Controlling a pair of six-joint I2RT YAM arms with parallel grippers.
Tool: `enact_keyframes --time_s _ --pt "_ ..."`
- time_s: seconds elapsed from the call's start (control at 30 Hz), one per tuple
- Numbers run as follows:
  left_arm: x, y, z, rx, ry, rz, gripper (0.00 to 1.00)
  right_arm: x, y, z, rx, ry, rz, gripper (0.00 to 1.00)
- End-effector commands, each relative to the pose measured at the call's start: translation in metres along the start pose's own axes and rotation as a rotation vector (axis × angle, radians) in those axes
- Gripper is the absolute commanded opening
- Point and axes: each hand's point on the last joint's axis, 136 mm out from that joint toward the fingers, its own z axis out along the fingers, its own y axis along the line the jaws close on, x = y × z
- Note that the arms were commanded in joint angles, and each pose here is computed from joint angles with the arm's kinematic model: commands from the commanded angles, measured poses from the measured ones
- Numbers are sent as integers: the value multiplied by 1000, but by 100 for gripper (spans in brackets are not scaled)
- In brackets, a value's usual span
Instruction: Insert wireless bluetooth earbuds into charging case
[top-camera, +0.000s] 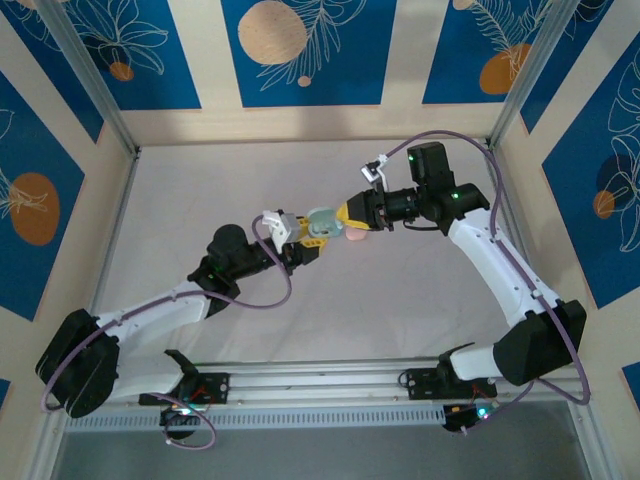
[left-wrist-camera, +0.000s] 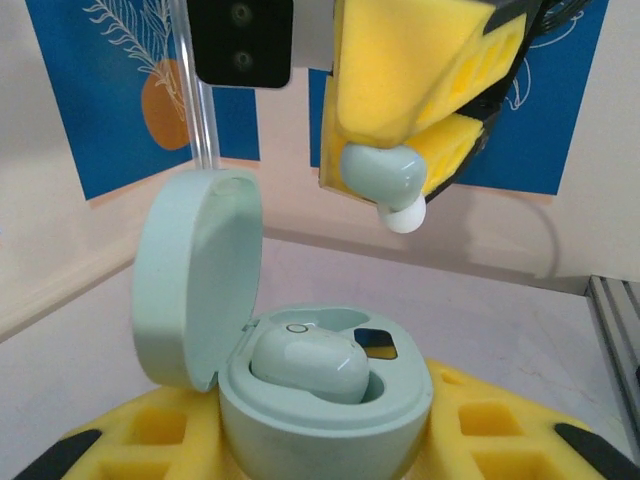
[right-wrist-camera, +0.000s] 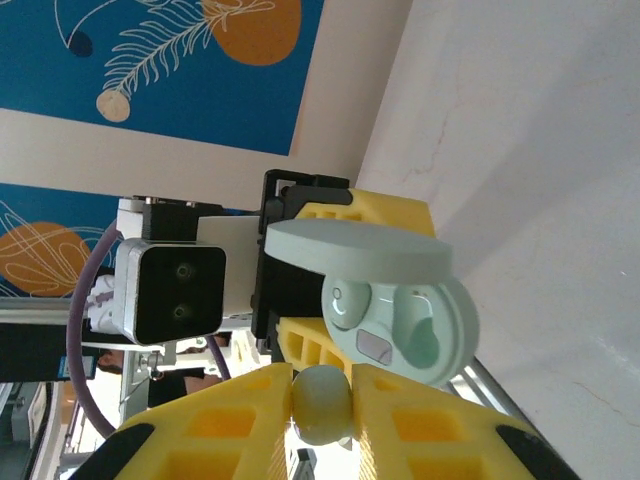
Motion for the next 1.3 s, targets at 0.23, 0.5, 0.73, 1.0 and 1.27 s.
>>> enact_keyframes --time_s 0.23,0.5,0.73,1.0,1.27 --pt "-29 -13 4 69 -79 16 36 -1 4 7 -13 29 -1 21" --pt "-33 -14 5 80 -90 5 36 0 -2 11 3 40 6 21" --pt "-36 -14 5 78 -102 3 36 1 -7 14 18 47 9 21" --pt "-39 -14 4 80 -109 5 36 0 -8 18 25 55 2 22" --pt "-43 -14 4 78 -121 3 36 3 -17 18 85 57 6 29"
